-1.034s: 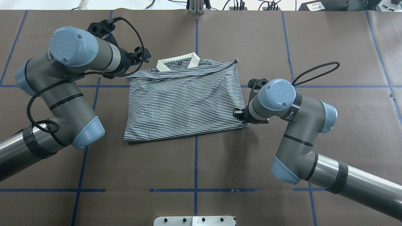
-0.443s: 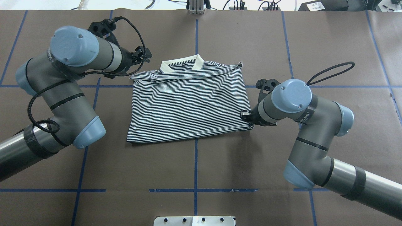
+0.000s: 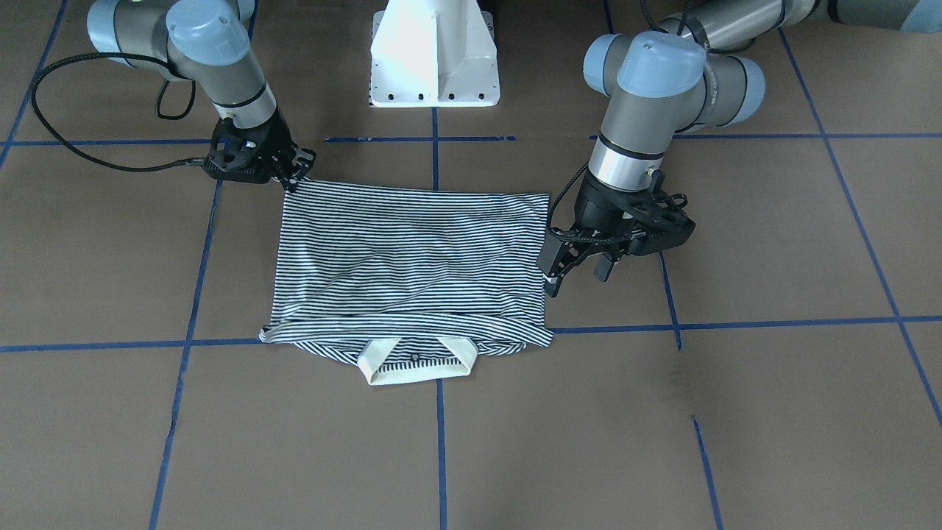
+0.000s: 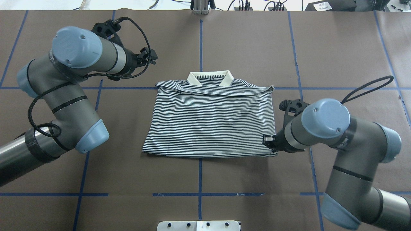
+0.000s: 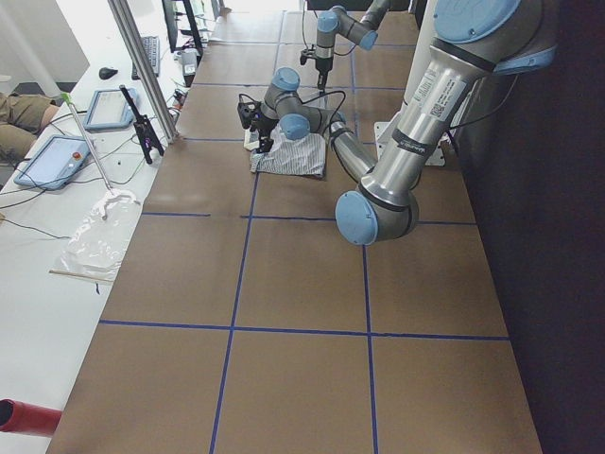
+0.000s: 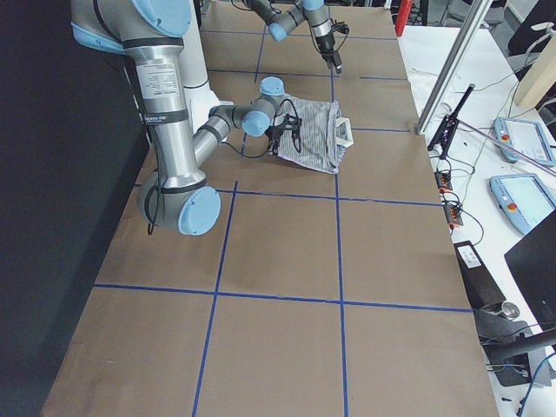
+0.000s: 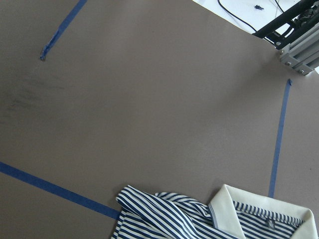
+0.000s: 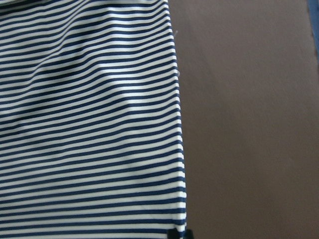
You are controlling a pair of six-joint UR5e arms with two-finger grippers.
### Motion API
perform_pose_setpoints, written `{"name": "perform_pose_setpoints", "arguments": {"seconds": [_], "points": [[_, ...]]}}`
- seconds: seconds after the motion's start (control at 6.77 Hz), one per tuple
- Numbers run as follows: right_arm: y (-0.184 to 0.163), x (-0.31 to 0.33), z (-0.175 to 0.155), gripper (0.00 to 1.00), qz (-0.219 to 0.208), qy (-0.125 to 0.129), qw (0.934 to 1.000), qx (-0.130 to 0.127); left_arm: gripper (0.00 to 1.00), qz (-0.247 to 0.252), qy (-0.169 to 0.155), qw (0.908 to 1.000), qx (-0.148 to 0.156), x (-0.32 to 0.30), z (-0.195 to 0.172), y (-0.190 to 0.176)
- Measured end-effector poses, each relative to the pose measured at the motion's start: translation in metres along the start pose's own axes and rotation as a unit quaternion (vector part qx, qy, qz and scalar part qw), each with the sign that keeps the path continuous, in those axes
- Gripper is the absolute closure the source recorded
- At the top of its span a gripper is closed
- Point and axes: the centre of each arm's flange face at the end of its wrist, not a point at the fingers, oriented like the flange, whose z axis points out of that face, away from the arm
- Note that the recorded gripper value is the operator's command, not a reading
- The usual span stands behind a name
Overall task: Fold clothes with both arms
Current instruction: 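Drag the folded shirt toward the robot with the right gripper while the left lowers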
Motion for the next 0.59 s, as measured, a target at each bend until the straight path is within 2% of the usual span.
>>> {"name": "perform_pose_setpoints", "arguments": {"seconds": [0.15, 0.3, 0.44, 0.59], "points": [[0.036, 0.016, 0.005, 1.0, -0.007, 0.014, 0.9996, -0.024, 0.01, 0.003, 0.003, 1.0, -0.007, 0.002, -0.001, 0.01], [0.08, 0.029, 0.014, 0.82, -0.011, 0.031, 0.998, -0.055, 0.01, 0.005, 0.009, 0.9999, -0.013, 0.005, -0.003, 0.02], [0.111, 0.036, 0.018, 0.01, -0.015, 0.042, 0.9961, -0.077, 0.01, 0.004, 0.014, 0.9997, -0.017, 0.007, -0.007, 0.028], [0.128, 0.037, 0.016, 0.0, -0.013, 0.042, 0.9953, -0.086, 0.01, 0.002, 0.018, 0.9996, -0.022, 0.009, -0.009, 0.035]]}}
